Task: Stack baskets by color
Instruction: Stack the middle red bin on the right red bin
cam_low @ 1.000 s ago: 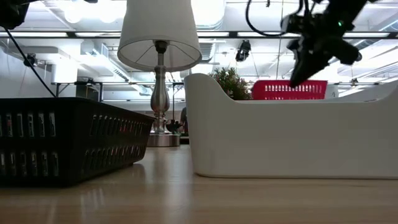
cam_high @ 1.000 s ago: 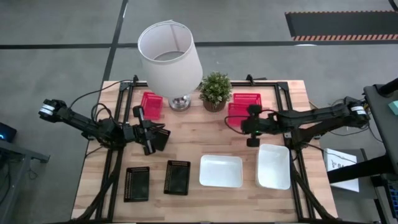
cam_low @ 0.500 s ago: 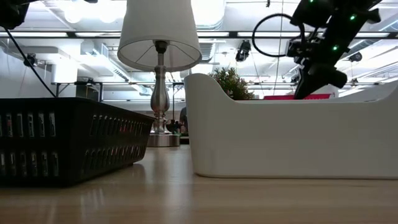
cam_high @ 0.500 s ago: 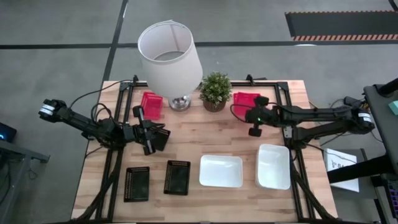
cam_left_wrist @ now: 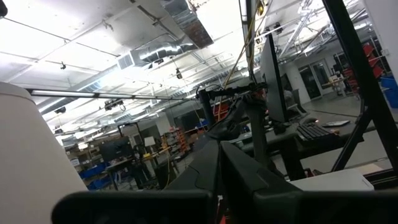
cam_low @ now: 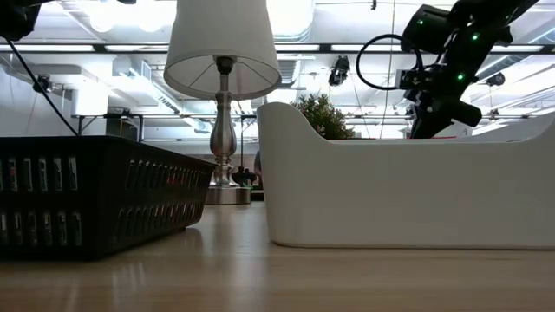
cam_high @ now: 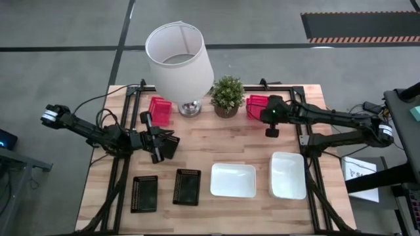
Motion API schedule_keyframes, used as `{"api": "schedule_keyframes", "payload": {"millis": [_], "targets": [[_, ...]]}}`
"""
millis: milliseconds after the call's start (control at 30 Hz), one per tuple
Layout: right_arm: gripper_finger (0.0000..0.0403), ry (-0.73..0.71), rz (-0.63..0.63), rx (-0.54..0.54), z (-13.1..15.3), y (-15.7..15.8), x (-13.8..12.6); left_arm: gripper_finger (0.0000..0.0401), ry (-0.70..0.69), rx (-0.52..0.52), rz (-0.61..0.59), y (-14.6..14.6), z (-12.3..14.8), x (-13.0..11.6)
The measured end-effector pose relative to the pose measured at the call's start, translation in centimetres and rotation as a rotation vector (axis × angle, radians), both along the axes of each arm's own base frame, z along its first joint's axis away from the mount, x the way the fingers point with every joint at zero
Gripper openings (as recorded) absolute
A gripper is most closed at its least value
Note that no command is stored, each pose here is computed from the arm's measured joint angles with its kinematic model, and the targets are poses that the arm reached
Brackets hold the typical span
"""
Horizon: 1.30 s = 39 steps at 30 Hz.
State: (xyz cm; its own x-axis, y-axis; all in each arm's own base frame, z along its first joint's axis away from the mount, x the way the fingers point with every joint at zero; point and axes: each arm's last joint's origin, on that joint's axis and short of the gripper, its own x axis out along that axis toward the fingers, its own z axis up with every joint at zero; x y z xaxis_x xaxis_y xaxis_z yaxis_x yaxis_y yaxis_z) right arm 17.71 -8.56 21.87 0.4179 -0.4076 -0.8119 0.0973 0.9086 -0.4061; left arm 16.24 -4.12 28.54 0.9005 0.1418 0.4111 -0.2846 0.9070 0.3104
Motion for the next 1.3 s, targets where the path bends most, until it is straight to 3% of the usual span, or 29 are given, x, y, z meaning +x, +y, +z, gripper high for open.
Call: {"api": "schedule_keyframes", "payload": {"millis": [567,900,1300], "targets": [[0.0009,-0.008,0.022,0.008,0.3,-1.7,-0.7,0.0000,0.000,0.001,0.000,0.0,0.0,0.0],[0.0009,-0.098,0.036,0.010,0.7,-2.7,-0.6,0.0000,0.000,0.001,0.001,0.0,0.0,0.0],[0.0009,-0.063,0.035,0.028,-0.7,-2.6,-0.9,0.0000,0.000,0.001,0.001,0.0,0.0,0.0]]}}
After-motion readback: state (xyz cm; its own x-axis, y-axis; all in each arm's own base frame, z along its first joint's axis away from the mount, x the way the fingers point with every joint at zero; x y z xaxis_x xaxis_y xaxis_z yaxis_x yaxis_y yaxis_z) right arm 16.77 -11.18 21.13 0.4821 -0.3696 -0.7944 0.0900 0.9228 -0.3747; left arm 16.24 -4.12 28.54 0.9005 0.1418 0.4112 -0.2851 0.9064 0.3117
